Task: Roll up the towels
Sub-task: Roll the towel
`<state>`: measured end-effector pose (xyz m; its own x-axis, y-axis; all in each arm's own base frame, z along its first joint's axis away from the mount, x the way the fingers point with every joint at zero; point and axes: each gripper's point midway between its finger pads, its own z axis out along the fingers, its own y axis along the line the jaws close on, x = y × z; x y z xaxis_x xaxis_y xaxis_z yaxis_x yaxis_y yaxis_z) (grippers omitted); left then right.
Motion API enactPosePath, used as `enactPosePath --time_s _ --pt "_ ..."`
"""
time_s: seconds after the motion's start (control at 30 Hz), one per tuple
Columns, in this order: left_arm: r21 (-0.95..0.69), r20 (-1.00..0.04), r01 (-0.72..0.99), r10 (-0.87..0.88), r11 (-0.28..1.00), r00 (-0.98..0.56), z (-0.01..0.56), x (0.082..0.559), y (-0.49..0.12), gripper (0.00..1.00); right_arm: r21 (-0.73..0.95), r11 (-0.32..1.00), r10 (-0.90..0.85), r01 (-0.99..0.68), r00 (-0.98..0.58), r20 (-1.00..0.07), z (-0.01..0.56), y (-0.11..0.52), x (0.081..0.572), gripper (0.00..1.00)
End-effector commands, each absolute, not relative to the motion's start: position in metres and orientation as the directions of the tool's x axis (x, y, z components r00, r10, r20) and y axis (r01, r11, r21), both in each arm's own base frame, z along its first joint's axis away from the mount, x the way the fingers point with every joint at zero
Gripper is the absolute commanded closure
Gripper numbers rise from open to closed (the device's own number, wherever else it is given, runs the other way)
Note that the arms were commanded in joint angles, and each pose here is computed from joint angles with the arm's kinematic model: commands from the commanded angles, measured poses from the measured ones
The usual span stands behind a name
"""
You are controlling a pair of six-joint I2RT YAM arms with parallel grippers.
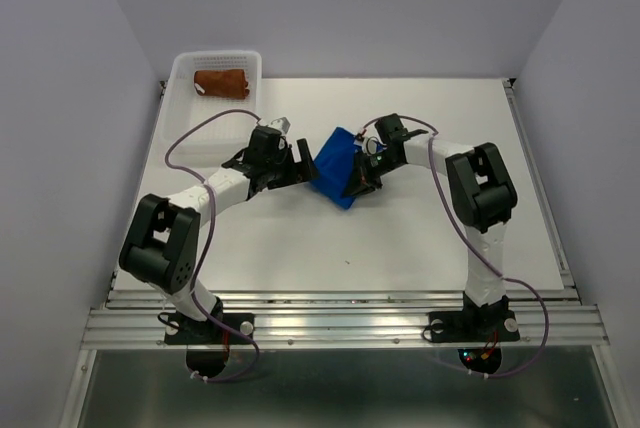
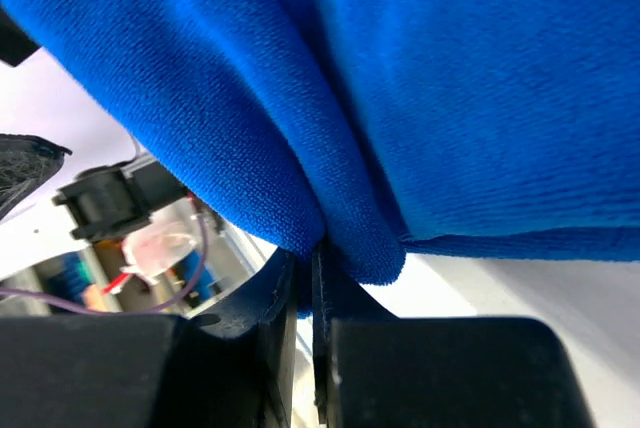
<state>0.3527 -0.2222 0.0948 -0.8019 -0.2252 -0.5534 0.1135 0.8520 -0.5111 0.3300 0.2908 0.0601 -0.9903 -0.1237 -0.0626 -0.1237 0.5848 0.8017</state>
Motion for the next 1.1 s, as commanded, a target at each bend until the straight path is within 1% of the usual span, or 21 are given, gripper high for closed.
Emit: enactPosePath --time_s 0.0,0.13,0.23,0.37,0.43,0.47,0.5,0.53,0.57,0.63,0.67,0.7,0.73,0.8,0.83,0.87,0.97,1.0,1.03,1.07 --pt "-0.534 -0.589 0.158 -0.232 0.83 -0.774 0.097 0.369 -0.233 0.01 0.839 0.54 -0.106 -0.065 -0.994 -0.01 0.07 0.295 0.337 0.99" --pt "-0.549 -0.593 0.169 -0.239 0.819 -0.769 0.097 0.382 -0.241 0.01 0.836 0.546 -0.098 -0.054 -0.995 0.0 0.067 0.296 0.34 0.99" --pt "-0.551 -0.593 0.166 -0.244 0.818 -0.767 0.093 0.388 -0.244 0.02 0.836 0.547 -0.089 -0.043 -0.996 0.007 0.064 0.293 0.344 0.97" --pt "-0.554 -0.583 0.141 -0.261 0.821 -0.769 0.085 0.397 -0.246 0.05 0.819 0.57 -0.095 -0.059 -0.995 -0.006 0.058 0.291 0.346 0.94" --pt "-0.551 -0.563 0.119 -0.263 0.826 -0.784 0.074 0.4 -0.247 0.08 0.812 0.577 -0.113 -0.082 -0.993 -0.02 0.057 0.289 0.345 0.9" --pt "-0.55 -0.565 0.114 -0.268 0.827 -0.78 0.075 0.405 -0.248 0.08 0.808 0.581 -0.117 -0.097 -0.992 -0.035 0.057 0.288 0.347 0.82" --pt "-0.542 -0.554 0.098 -0.267 0.835 -0.788 0.066 0.408 -0.248 0.1 0.803 0.585 -0.123 -0.114 -0.991 -0.051 0.059 0.287 0.347 0.78" --pt "-0.527 -0.532 0.07 -0.265 0.847 -0.804 0.058 0.406 -0.245 0.11 0.796 0.586 -0.139 -0.149 -0.987 -0.083 0.06 0.286 0.348 0.74" --pt "-0.509 -0.531 0.062 -0.258 0.858 -0.807 0.054 0.411 -0.245 0.16 0.783 0.593 -0.141 -0.187 -0.982 -0.128 0.068 0.284 0.351 0.69" --pt "-0.485 -0.518 0.041 -0.249 0.874 -0.818 0.045 0.41 -0.242 0.17 0.752 0.605 -0.16 -0.262 -0.965 -0.208 0.077 0.28 0.356 0.63" --pt "-0.471 -0.519 0.041 -0.239 0.881 -0.821 0.043 0.41 -0.24 0.17 0.723 0.627 -0.159 -0.29 -0.956 -0.245 0.08 0.276 0.36 0.54" --pt "-0.451 -0.521 0.026 -0.239 0.892 -0.819 0.038 0.411 -0.236 0.19 0.706 0.635 -0.162 -0.314 -0.947 -0.276 0.085 0.274 0.362 0.5" --pt "-0.435 -0.514 0.022 -0.229 0.9 -0.826 0.034 0.409 -0.236 0.2 0.681 0.631 -0.177 -0.373 -0.923 -0.341 0.099 0.271 0.364 0.48" --pt "-0.408 -0.516 0.018 -0.214 0.913 -0.829 0.029 0.41 -0.234 0.2 0.615 0.66 -0.194 -0.43 -0.89 -0.413 0.108 0.267 0.366 0.45" --pt "-0.399 -0.516 0.021 -0.205 0.917 -0.831 0.028 0.409 -0.234 0.2 0.551 0.662 -0.226 -0.508 -0.836 -0.5 0.123 0.267 0.367 0.42" --pt "-0.39 -0.525 0.027 -0.198 0.92 -0.828 0.028 0.412 -0.236 0.2 0.469 0.691 -0.268 -0.55 -0.797 -0.541 0.121 0.27 0.364 0.39" --pt "-0.365 -0.514 0.03 -0.174 0.931 -0.84 0.027 0.41 -0.239 0.2 0.287 0.697 -0.362 -0.657 -0.669 -0.649 0.131 0.274 0.363 0.37" --pt "-0.353 -0.509 0.029 -0.165 0.935 -0.845 0.024 0.409 -0.239 0.2 0.193 0.704 -0.407 -0.683 -0.611 -0.679 0.127 0.279 0.362 0.37" --pt "-0.352 -0.512 0.032 -0.164 0.935 -0.843 0.025 0.41 -0.24 0.2 0.148 0.698 -0.433 -0.701 -0.578 -0.692 0.131 0.282 0.361 0.37" --pt "-0.346 -0.512 0.026 -0.165 0.938 -0.843 0.026 0.413 -0.24 0.2 0.071 0.721 -0.447 -0.689 -0.541 -0.713 0.13 0.278 0.366 0.36"
